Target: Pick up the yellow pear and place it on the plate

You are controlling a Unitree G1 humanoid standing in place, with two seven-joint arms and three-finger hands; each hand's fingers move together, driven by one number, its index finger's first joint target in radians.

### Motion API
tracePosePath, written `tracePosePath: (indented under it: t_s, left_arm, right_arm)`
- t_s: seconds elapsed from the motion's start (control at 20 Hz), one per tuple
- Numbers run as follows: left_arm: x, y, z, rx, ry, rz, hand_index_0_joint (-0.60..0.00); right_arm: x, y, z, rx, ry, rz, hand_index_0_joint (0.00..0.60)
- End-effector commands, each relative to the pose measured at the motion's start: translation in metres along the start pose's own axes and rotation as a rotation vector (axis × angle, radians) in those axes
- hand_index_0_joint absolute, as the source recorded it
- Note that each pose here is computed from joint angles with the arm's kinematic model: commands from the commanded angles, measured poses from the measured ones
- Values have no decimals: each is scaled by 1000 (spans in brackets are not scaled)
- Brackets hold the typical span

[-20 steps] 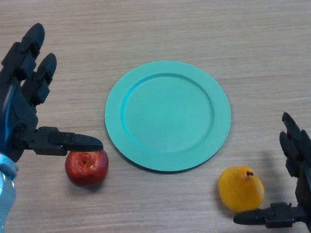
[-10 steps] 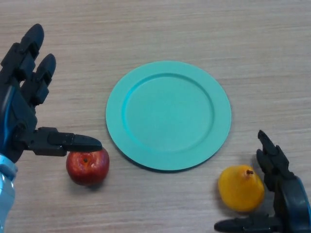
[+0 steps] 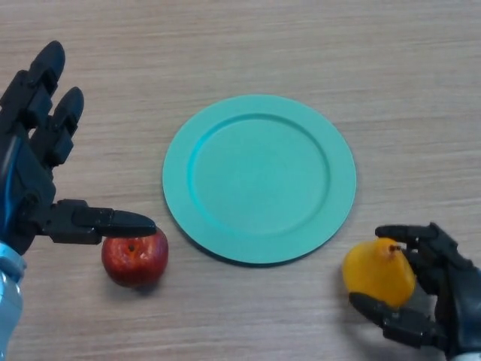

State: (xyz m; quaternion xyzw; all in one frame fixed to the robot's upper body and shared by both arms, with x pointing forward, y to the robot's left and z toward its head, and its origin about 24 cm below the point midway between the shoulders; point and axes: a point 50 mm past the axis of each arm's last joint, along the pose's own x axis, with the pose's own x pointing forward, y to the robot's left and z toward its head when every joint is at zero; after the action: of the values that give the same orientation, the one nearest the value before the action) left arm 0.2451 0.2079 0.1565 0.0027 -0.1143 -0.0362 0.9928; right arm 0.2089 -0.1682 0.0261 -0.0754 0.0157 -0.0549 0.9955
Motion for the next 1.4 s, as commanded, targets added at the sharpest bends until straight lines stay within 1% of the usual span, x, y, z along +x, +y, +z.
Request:
tracePosePath:
  t_s: [0.05,0.1,0.15,0.2,0.25,0.3,0.35,0.4,0.45,0.6,0.7,0.75,0.8,0.85,0.9,1.0,1.05,1.1,1.15,1.2,1.25,1.3,1.4]
  left_arm:
    - [-4,10,39,75,-225,46,0]
    - [-4,10,39,76,-227,46,0]
    - [-4,9,40,80,-231,47,0]
    - [-4,9,40,80,-231,47,0]
    - [-3,8,43,73,-226,38,0]
    - [-3,7,45,72,-228,36,0]
    - [-3,7,49,75,-255,43,0]
    - [-4,7,50,78,-272,51,0]
    - [-4,9,53,72,-284,67,0]
    - [-6,14,57,72,-317,105,0]
    - [-8,14,58,60,-337,118,0]
    - [-9,14,58,55,-338,116,0]
    - [-10,14,59,44,-341,116,0]
    - [-11,14,60,40,-340,115,0]
    - [-11,15,61,41,-342,116,0]
    - [-11,15,61,42,-343,121,0]
    - [-12,15,59,49,-347,127,0]
    - [-12,15,59,49,-347,128,0]
    - [-12,15,59,50,-348,129,0]
    - [-12,16,58,51,-348,131,0]
    - [-11,16,58,51,-348,134,0]
    - [-11,17,57,51,-349,136,0]
    - [-10,16,55,45,-355,134,0]
  right_arm:
    - [11,-9,51,51,-232,-8,600]
    - [14,-6,58,36,-260,11,600]
    - [19,4,70,42,-280,82,600]
    - [21,8,75,52,-285,111,600]
    - [28,17,87,70,-307,168,600]
    - [32,21,91,67,-316,189,600]
    - [41,31,96,94,-291,236,600]
    - [45,35,98,106,-278,258,600]
    - [53,43,98,109,-263,273,600]
    - [67,57,98,129,-251,292,600]
    - [76,67,90,65,-261,294,600]
    - [81,72,86,13,-279,285,600]
    - [85,76,83,10,-281,275,600]
    - [90,81,81,-5,-296,250,600]
    - [92,84,81,-18,-307,245,600]
    - [91,91,75,-35,-306,286,600]
    - [89,93,71,-51,-293,314,550]
    - [89,94,71,-57,-292,317,450]
    - [89,94,69,-84,-292,329,300]
    - [89,95,68,-105,-292,337,199]
    - [89,94,66,-137,-293,349,56]
    - [88,93,65,-148,-294,353,0]
    - [88,90,68,-135,-295,369,0]
